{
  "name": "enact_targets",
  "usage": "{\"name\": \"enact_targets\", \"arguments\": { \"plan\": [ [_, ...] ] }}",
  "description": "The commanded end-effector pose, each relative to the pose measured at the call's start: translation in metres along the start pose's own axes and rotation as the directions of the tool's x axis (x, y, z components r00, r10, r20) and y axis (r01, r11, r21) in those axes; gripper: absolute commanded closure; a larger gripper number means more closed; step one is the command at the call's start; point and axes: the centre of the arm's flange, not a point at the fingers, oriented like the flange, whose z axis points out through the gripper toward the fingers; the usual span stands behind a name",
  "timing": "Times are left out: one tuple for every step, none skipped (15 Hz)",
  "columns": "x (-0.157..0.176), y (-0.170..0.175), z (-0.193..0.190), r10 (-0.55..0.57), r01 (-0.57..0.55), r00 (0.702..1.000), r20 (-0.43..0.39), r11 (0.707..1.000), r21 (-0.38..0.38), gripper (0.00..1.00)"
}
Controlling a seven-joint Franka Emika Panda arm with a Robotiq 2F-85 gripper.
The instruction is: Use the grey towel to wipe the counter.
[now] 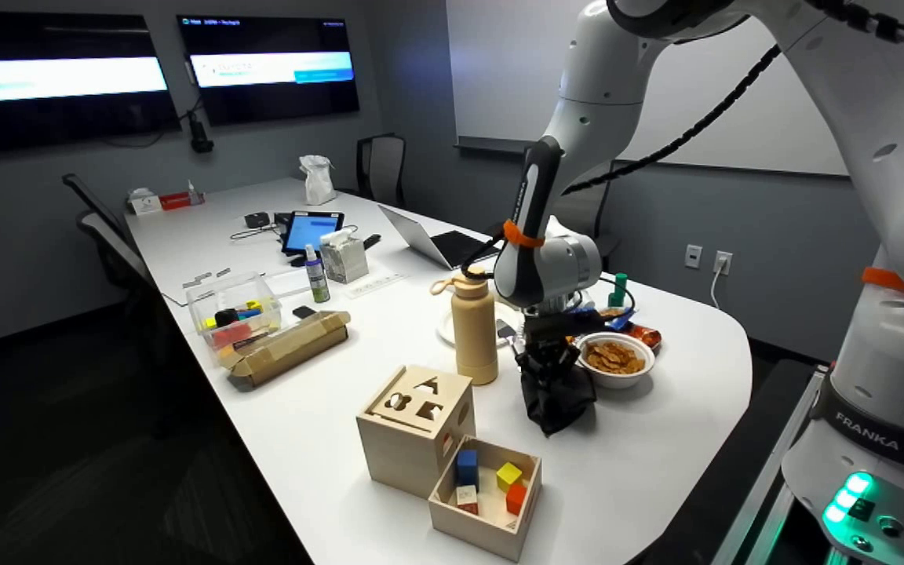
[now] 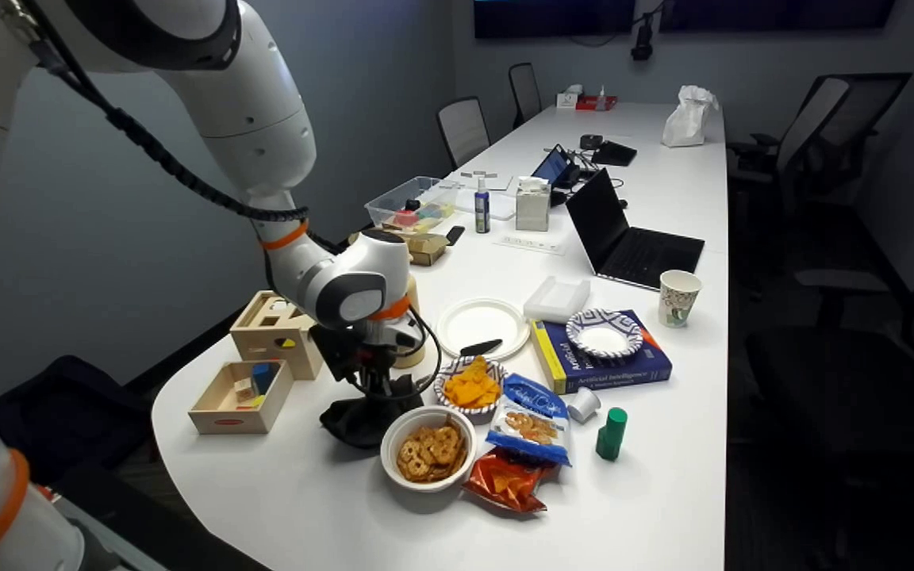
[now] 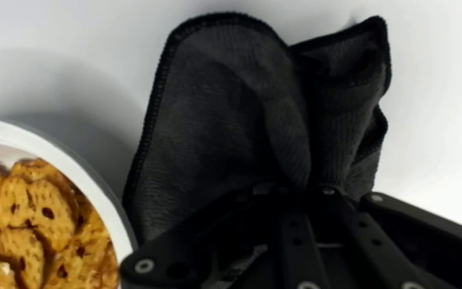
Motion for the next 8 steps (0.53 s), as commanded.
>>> {"name": "enact_targets", "arguments": {
  "plan": [
    [0.0, -0.023, -0.008, -0.076, 0.078, 0.997, -0.034, 0.995, 0.066, 0.98],
    [-0.006, -0.029, -0.013, -0.122, 0.125, 0.992, -0.033, 0.987, 0.099, 0.98],
    [-0.012, -0.033, -0.017, -0.165, 0.165, 0.986, -0.015, 0.978, 0.131, 0.98],
    [-0.018, -0.037, -0.019, -0.205, 0.201, 0.979, 0.009, 0.967, 0.154, 0.98],
    [-0.025, -0.041, -0.021, -0.238, 0.231, 0.971, 0.023, 0.957, 0.177, 0.98],
    [-0.033, -0.043, -0.02, -0.272, 0.256, 0.961, 0.058, 0.947, 0.196, 0.98],
    [-0.039, -0.045, -0.017, -0.299, 0.275, 0.95, 0.092, 0.938, 0.211, 0.98],
    [-0.046, -0.046, -0.011, -0.324, 0.289, 0.936, 0.138, 0.93, 0.226, 0.98]
  ]
}}
